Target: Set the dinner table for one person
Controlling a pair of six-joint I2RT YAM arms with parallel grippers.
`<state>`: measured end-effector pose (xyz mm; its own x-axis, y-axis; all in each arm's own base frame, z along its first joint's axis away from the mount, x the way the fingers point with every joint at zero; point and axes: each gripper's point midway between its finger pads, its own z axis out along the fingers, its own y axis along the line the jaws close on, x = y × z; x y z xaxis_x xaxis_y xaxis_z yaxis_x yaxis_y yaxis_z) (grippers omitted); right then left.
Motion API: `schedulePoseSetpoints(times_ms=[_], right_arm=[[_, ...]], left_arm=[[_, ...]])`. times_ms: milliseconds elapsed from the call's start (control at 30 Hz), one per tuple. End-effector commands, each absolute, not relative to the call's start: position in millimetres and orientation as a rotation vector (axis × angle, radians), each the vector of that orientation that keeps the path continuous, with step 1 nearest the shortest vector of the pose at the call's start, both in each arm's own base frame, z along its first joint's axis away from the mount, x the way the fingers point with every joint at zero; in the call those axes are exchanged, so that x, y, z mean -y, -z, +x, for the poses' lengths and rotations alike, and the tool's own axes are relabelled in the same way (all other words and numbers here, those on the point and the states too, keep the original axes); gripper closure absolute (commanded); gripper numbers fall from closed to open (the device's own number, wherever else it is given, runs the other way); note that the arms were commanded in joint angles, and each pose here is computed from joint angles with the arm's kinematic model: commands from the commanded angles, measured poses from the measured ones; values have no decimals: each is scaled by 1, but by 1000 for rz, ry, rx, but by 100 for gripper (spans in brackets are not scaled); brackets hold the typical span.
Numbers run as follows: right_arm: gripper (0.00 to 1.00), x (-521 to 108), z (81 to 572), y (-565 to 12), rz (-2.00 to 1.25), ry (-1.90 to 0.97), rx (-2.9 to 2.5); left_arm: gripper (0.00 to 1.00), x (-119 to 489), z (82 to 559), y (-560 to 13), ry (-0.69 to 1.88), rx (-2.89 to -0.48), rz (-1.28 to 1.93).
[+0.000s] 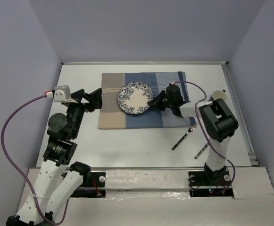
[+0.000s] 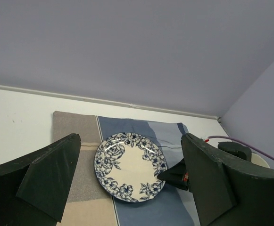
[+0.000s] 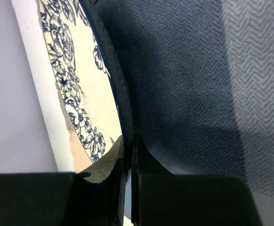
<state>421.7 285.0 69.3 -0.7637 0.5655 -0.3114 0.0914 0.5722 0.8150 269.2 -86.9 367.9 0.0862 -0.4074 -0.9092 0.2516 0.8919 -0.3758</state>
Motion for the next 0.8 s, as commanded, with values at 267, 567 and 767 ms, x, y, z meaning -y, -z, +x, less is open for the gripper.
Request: schedulePoseSetpoints(times_ms=[267,567,767], right_arm=[[100,-291,445,-141,457,-1287,-1991],[94,-286,448,-117,503,-1255,-2039],[46,-276,442,-102,527,-1170,-2094]], left_arm=[[1,90,269,-374,509,-1373,-118],[1,90,268,-375,508,-1370,-118],[1,90,268,-374,511,-1372,-117]])
